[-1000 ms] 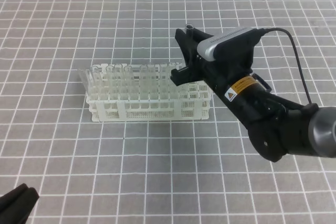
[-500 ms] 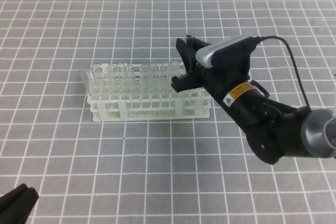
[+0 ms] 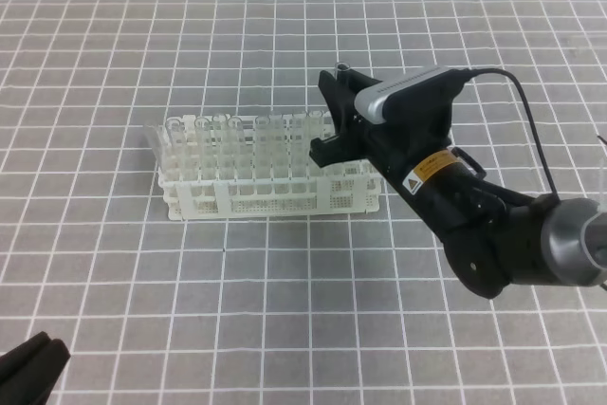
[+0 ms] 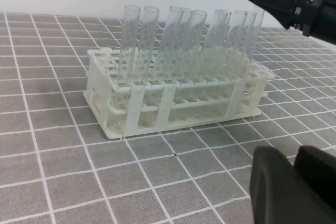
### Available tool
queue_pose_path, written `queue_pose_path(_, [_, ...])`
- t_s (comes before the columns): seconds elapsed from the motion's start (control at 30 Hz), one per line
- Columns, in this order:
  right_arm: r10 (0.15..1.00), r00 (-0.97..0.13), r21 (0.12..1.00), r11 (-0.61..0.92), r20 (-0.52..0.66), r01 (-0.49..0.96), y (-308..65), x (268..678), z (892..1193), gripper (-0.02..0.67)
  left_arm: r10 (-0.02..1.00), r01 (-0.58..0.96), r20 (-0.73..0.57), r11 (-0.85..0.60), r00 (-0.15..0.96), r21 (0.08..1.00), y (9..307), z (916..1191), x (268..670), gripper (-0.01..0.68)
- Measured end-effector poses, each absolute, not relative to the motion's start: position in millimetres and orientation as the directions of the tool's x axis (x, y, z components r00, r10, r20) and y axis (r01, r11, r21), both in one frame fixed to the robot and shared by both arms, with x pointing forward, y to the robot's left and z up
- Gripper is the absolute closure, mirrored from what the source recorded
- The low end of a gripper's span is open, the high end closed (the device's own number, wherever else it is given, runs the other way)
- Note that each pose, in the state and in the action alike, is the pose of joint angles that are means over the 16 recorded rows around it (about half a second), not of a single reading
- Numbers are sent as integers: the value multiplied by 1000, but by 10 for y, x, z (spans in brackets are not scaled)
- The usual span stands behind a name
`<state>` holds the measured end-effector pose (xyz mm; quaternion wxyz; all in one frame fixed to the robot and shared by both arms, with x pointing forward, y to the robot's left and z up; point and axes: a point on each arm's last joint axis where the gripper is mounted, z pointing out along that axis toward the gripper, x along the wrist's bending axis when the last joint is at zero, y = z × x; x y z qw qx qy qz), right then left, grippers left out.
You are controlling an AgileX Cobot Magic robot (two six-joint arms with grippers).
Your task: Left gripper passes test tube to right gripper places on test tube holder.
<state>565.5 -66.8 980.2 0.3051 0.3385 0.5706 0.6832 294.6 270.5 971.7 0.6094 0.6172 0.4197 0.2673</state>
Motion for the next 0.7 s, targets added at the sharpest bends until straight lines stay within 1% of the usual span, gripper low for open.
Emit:
queue_pose_path(0.4, [804,-584,984,-171,111,-49,-735,5570,9945,614,844,194,-181,93,505,977,2705,9712,2947,666])
queue_pose_path(0.57, [805,-585,982,-175,102,-70,-815,5459,10115,614,844,195,-180,92,504,977,2704,9706,2947,666])
queue_pose_path(0.7, [804,-587,984,-164,93,-68,-894,5340,10307,619,844,195,-180,92,504,977,2704,9706,2947,666])
